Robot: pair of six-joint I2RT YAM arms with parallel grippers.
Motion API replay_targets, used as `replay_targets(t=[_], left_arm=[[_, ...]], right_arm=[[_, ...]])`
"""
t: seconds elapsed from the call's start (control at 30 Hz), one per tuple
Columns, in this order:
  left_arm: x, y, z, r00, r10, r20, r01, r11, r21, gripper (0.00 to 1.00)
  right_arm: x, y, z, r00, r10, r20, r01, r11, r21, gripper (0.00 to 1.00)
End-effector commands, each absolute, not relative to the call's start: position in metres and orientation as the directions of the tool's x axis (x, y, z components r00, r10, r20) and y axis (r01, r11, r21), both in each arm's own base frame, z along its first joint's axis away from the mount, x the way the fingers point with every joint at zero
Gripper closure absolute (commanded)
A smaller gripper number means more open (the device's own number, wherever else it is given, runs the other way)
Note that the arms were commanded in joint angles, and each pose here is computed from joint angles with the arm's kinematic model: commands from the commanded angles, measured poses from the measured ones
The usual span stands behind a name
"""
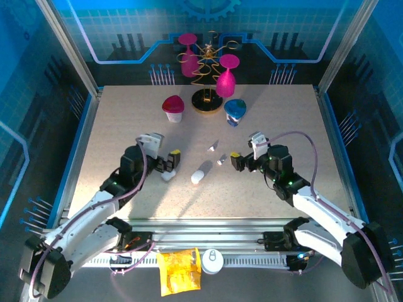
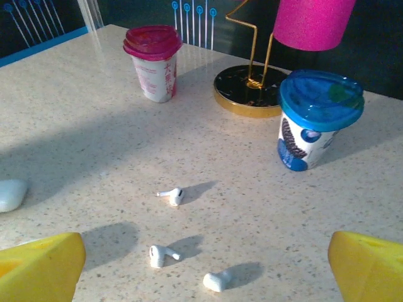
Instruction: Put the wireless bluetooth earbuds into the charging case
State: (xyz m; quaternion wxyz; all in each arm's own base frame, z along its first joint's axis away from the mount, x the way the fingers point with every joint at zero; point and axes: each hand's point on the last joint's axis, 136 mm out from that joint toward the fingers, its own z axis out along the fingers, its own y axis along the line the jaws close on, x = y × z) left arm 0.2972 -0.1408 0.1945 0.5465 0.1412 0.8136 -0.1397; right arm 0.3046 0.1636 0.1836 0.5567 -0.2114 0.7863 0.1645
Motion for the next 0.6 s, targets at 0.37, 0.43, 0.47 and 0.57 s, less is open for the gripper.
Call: replay_targets(t=[0.37, 0.43, 0.47, 0.57], left_arm=[[0.263, -0.209, 0.114, -0.495, 0.194, -0.847, 0.542, 0.831, -0.127, 0.01], [0.263, -0.216, 0.105, -0.511, 0.207, -0.834, 0.558, 0.818, -0.139, 0.01], [0.263, -0.22, 0.1, -0.521, 0.218, -0.825, 0.569, 0.809, -0.145, 0.01], [0.265, -0.232, 0.086, -0.546, 0.254, -0.798, 0.593, 0.791, -0.154, 0.03]], right_arm=[[0.282, 0.168, 0.164, -0.393, -0.107, -0.913, -0.53, 0.838, 0.13, 0.0], [0.281, 0.167, 0.161, -0.399, -0.109, -0.91, -0.526, 0.841, 0.13, 0.0], [0.281, 0.166, 0.161, -0.401, -0.106, -0.91, -0.521, 0.844, 0.131, 0.0], [0.28, 0.164, 0.157, -0.412, -0.102, -0.906, -0.51, 0.849, 0.137, 0.0]])
